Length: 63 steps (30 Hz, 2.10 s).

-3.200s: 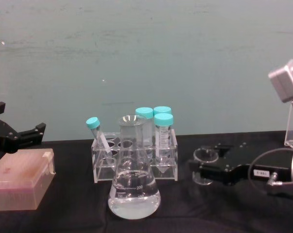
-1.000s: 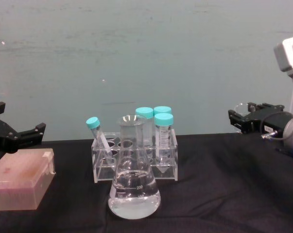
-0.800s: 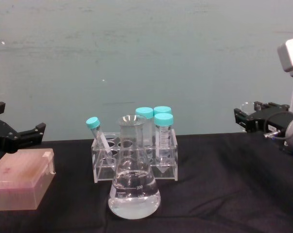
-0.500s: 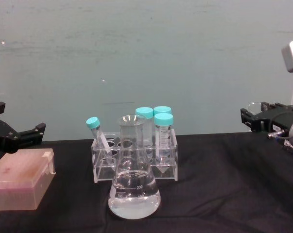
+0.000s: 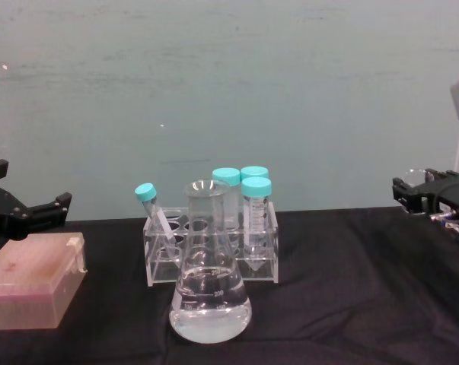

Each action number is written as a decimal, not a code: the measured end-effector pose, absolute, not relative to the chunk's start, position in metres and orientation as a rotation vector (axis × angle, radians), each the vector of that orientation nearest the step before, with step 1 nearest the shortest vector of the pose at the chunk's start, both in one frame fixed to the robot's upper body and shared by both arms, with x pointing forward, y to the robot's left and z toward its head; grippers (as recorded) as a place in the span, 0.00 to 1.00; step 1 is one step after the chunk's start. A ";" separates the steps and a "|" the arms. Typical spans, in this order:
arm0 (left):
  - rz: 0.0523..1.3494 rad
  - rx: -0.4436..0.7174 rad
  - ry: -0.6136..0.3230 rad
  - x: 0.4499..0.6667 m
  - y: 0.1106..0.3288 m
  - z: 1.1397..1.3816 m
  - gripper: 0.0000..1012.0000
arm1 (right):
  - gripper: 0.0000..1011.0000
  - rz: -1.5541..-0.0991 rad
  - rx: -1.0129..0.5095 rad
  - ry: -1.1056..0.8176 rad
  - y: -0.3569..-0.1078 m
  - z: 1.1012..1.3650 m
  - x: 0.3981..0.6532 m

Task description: Place the experimental apparatus aside using one hand.

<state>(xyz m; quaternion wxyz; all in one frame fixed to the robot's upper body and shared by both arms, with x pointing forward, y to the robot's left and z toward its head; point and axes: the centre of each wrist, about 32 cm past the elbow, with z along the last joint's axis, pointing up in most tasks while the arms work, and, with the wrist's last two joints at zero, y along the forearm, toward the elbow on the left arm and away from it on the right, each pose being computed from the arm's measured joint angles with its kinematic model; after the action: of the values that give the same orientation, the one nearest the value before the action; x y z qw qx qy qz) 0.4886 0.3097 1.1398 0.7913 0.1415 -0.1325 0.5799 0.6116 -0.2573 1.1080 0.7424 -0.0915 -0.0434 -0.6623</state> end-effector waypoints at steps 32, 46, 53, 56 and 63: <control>1.248 0.304 -0.285 0.489 0.310 1.140 0.99 | 0.52 -1.492 -0.240 -0.035 -0.265 1.103 0.612; 1.248 0.304 -0.285 0.489 0.310 1.140 0.99 | 0.52 -1.494 -0.257 -0.008 -0.268 1.100 0.613; 1.248 0.305 -0.285 0.489 0.310 1.140 0.99 | 0.52 -1.486 -0.259 0.004 -0.269 1.098 0.615; 1.248 0.304 -0.285 0.489 0.310 1.140 0.99 | 0.52 -1.483 -0.260 0.007 -0.269 1.098 0.615; 1.248 0.304 -0.285 0.489 0.310 1.140 0.99 | 0.52 -1.480 -0.261 0.006 -0.269 1.099 0.616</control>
<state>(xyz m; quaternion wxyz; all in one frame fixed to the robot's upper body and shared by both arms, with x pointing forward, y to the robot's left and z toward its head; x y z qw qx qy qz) 0.4886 0.3097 1.1398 0.7913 0.1415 -0.1325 0.5799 0.6155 -0.2689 1.0989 0.7308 -0.1186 0.0028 -0.6722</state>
